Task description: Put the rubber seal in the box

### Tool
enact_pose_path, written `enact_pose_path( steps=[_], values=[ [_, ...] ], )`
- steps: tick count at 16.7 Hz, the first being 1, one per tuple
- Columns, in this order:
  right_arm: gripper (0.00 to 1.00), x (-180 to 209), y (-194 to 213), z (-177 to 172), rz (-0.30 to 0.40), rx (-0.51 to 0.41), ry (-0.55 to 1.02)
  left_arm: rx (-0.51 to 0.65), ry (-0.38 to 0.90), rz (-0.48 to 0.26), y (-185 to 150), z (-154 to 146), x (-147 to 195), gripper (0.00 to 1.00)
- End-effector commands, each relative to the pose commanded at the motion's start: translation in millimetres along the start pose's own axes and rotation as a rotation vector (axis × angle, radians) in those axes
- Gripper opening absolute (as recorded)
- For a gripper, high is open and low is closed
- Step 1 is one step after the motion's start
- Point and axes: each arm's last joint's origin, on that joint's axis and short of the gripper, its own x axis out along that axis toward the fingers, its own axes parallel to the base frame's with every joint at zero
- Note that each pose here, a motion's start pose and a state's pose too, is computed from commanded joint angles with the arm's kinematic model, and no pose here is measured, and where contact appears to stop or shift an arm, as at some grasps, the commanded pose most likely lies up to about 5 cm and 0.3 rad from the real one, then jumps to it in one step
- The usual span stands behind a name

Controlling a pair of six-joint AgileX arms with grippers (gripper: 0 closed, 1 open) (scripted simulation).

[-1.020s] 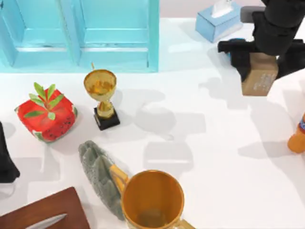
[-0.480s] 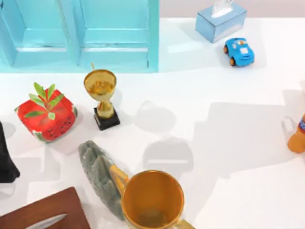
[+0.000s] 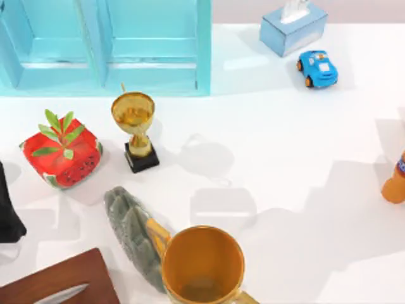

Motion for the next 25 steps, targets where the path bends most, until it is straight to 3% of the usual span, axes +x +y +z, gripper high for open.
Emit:
enact_pose_path(
  steps=[4,10,14,25],
  values=[
    [0.00,11.4,0.1,2.2,-0.002,0.001,0.001,0.000,0.000,0.000,0.0,0.0,0.0,1.00],
    [0.00,63.0,0.6,-0.1,0.000,0.000,0.000,0.000,0.000,0.000,0.0,0.0,0.0,1.00],
    [0.00,65.0,0.5,-0.4,0.000,0.000,0.000,0.000,0.000,0.000,0.0,0.0,0.0,1.00],
    [0.83,65.0,0.5,-0.4,0.000,0.000,0.000,0.000,0.000,0.000,0.0,0.0,0.0,1.00]
  ],
)
